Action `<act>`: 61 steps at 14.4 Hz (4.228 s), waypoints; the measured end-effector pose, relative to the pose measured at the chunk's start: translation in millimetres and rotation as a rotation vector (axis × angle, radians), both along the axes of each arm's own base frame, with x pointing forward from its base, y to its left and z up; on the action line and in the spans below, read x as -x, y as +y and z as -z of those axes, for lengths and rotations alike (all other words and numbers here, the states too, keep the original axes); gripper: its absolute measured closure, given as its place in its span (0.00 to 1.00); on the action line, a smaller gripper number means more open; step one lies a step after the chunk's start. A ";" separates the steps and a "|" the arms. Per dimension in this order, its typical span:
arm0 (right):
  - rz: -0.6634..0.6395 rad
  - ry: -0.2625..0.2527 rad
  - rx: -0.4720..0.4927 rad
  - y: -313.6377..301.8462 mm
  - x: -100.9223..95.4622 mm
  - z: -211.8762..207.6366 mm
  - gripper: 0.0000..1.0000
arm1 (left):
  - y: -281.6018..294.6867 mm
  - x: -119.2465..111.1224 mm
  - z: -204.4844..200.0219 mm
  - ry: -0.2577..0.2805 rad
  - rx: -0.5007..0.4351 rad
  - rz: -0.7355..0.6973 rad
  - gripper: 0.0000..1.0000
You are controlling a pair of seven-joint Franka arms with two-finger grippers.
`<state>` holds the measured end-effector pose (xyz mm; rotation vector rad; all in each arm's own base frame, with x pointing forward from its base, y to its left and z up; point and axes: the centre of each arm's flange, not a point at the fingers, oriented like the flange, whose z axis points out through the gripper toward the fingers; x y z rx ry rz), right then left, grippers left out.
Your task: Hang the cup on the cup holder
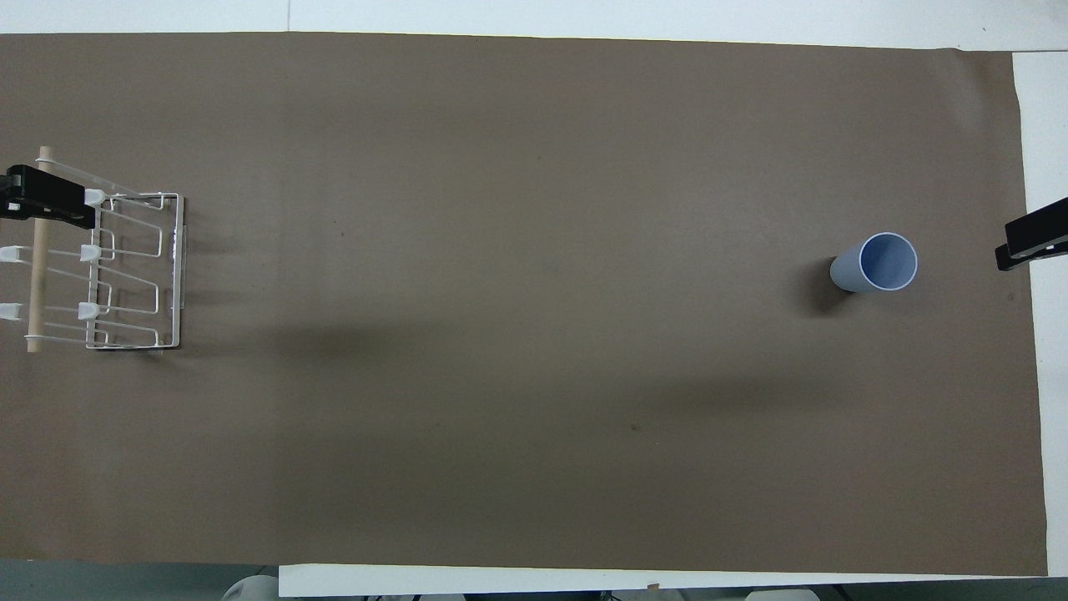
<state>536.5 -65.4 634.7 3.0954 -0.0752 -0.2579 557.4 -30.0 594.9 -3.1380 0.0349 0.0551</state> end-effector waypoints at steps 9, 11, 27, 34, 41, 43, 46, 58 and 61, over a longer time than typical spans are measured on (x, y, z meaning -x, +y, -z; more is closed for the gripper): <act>-0.019 -0.067 0.006 -0.9 -12.8 17.1 0.00 | 0.1 1.6 -3.6 -0.007 0.000 0.000 0.00; -0.062 -0.086 0.001 -1.1 -21.0 42.2 0.00 | 0.7 1.6 -3.6 -0.006 0.000 -0.001 0.00; -0.268 -0.071 -0.101 -45.3 -39.3 267.8 0.02 | -0.8 1.9 -3.6 -0.006 0.000 0.002 0.00; -0.307 -0.075 -0.105 -54.1 -34.0 284.5 0.37 | -1.0 1.9 -3.6 -0.006 0.000 0.002 0.00; -0.319 -0.070 -0.109 -48.5 -38.5 275.5 0.96 | -1.2 1.9 -3.7 -0.006 0.000 0.003 0.00; -0.315 -0.069 -0.142 -39.3 -45.7 258.9 0.96 | -1.2 1.8 -3.7 -0.006 0.000 0.003 0.00; -0.249 -0.083 -0.332 11.6 -57.9 231.2 0.96 | -1.2 1.8 -3.7 -0.006 0.000 0.003 0.00; 0.332 0.135 -1.055 265.4 -48.1 189.6 0.96 | -0.2 1.9 -3.6 -0.006 0.000 0.001 0.00; 0.438 0.173 -1.150 310.8 -41.5 181.2 0.96 | -1.6 7.3 -0.8 0.037 -0.002 0.003 0.00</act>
